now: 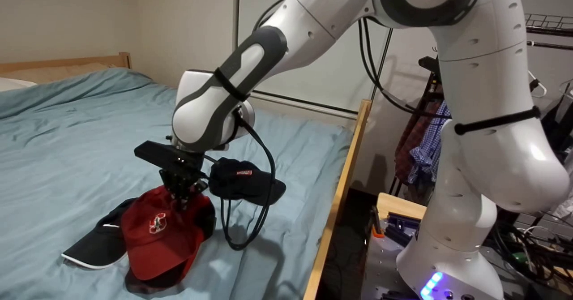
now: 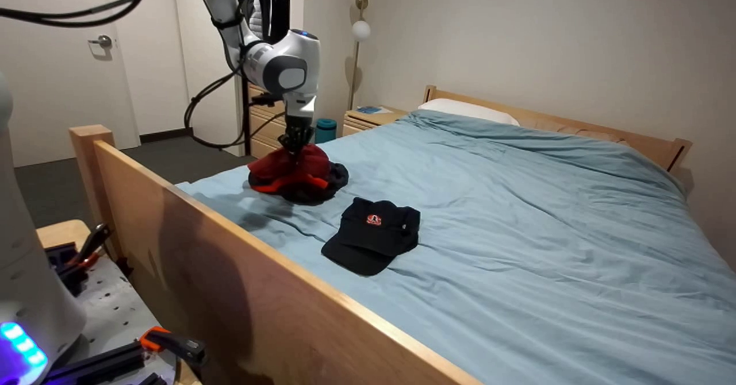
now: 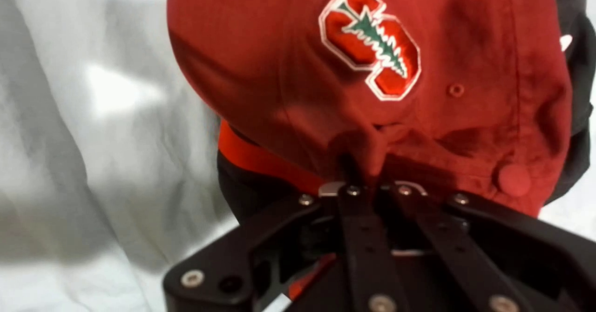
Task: Pick the red cap and place it on the left then remove it from the top of the black cap
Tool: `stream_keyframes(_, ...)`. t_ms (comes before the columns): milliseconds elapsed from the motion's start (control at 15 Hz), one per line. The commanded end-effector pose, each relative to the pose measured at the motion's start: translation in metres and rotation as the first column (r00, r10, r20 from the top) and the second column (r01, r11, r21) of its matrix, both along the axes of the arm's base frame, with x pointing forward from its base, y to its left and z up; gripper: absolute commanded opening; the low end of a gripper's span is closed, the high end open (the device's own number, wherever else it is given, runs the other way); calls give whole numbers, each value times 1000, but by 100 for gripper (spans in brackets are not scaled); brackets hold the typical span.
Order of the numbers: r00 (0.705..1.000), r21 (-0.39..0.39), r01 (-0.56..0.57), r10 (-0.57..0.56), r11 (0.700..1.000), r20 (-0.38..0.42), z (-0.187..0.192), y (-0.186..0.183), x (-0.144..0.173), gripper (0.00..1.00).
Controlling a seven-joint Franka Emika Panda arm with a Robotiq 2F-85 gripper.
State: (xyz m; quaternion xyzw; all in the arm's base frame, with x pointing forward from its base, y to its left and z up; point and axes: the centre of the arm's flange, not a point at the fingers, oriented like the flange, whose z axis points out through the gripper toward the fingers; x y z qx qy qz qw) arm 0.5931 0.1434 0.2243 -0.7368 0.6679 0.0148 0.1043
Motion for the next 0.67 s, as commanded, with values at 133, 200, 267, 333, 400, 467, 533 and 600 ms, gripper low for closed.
stream_keyframes(133, 996, 13, 49, -50, 999, 77, 4, -12, 10, 5)
stream_keyframes(200, 995, 14, 50, -51, 999, 83, 3, -12, 12, 5)
stream_keyframes(267, 995, 20, 48, -49, 999, 84, 2, -11, 14, 5)
stream_keyframes(333, 996, 24, 45, -46, 999, 78, 1, -10, 15, 5)
stream_keyframes(400, 997, 26, 39, -41, 999, 68, -2, -8, 16, 5)
stream_keyframes(467, 997, 26, 37, -39, 999, 61, -4, -6, 17, 32)
stream_keyframes(533, 998, 28, 35, -37, 999, 58, -5, -5, 17, 34)
stream_keyframes(600, 998, 25, 32, -34, 999, 56, -6, -3, 18, 39)
